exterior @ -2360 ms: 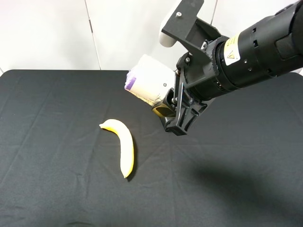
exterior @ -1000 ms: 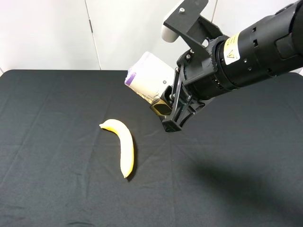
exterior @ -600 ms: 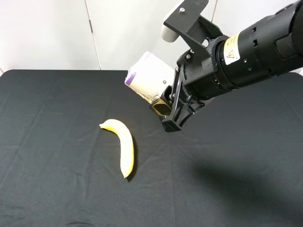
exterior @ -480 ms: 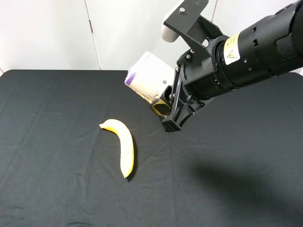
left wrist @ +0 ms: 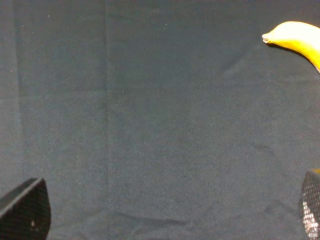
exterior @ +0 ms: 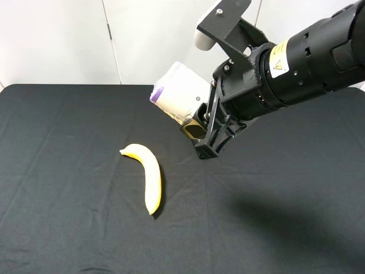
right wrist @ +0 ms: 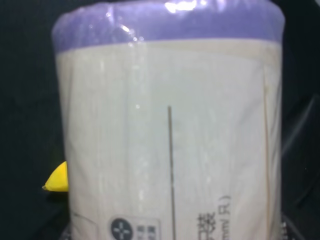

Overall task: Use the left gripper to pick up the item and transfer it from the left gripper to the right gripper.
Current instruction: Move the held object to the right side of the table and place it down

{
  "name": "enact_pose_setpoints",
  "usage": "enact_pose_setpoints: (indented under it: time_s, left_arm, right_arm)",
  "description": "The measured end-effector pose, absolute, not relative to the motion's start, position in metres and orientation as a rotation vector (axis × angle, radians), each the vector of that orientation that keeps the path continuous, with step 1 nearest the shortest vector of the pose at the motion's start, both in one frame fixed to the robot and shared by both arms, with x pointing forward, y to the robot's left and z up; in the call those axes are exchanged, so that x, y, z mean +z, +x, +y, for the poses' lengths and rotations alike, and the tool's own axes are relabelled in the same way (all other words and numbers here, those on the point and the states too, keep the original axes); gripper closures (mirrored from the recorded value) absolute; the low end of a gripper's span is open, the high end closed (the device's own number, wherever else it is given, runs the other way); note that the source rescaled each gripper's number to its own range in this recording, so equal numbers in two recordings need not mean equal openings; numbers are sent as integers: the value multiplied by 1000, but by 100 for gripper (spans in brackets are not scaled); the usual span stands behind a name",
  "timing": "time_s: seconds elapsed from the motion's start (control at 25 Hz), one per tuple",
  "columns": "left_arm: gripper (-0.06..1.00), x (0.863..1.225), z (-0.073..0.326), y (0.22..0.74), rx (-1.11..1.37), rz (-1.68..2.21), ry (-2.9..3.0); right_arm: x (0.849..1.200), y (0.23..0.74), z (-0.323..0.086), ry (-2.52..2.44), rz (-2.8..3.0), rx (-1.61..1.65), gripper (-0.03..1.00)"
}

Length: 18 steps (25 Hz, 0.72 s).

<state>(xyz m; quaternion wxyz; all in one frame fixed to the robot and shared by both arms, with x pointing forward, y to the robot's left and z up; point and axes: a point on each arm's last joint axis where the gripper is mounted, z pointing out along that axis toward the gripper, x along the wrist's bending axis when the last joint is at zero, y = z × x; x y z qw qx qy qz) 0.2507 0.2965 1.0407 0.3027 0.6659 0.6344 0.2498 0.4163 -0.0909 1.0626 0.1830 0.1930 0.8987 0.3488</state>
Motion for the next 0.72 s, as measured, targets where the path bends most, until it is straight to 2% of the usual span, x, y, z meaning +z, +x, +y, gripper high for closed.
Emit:
enact_pose_setpoints:
  time_s: [0.36, 0.72]
  left_arm:
    - [-3, 1041, 298, 228, 769, 1578, 1664]
    - [-3, 1041, 298, 228, 806, 1627, 1633]
  right_arm:
    - [1063, 416, -91, 548, 2532, 989, 90]
    - [1063, 417, -91, 569, 2528, 999, 90]
